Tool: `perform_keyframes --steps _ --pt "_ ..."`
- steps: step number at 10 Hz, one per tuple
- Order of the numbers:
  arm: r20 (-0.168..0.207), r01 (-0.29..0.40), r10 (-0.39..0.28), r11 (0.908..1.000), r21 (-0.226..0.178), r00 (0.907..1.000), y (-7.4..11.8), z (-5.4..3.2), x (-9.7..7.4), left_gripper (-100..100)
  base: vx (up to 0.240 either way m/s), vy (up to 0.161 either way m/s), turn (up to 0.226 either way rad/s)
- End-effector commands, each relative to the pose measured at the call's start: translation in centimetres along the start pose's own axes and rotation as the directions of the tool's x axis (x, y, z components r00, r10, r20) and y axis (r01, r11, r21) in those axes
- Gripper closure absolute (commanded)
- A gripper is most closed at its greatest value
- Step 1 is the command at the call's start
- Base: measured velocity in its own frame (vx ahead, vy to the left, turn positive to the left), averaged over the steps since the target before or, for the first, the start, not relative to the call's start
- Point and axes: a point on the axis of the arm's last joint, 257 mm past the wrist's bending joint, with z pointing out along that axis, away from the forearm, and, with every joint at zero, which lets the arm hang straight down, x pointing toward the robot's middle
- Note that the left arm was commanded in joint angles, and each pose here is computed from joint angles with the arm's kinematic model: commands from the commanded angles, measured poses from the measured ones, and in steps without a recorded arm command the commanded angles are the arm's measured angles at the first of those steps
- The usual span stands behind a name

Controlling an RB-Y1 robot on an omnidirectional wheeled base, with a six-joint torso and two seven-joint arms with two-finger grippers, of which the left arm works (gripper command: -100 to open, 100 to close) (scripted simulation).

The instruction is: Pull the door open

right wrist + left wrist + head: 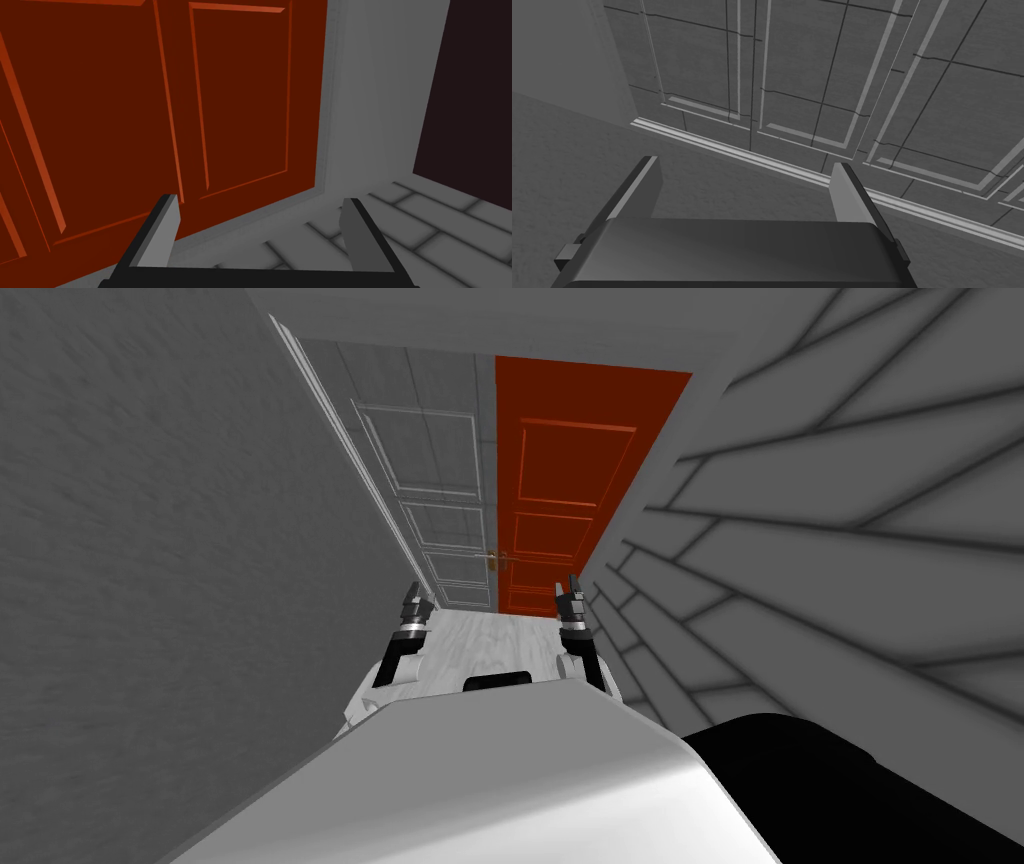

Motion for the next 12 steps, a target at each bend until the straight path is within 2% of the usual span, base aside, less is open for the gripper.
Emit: perform_keyframes --steps 1,4,5,12 --pt "-0.003 -0.001 0.001 0.9997 -0.024 1.0 1.4 0.17 -0.2 -100 0.102 -0.036 -0.077" --pt "-0.007 -0.006 0.006 0.9977 -0.067 1.0 3.7 0.44 -0.6 -100 0.119 -0.049 -0.084" --pt "-0.009 -0.011 0.01 0.9953 -0.096 0.9999 5.1 0.59 -1.0 -100 0.138 -0.074 -0.126" --pt "-0.011 -0.028 0.026 0.9817 -0.189 0.9996 9.7 0.92 -2.4 -100 0.12 -0.034 -0.077"
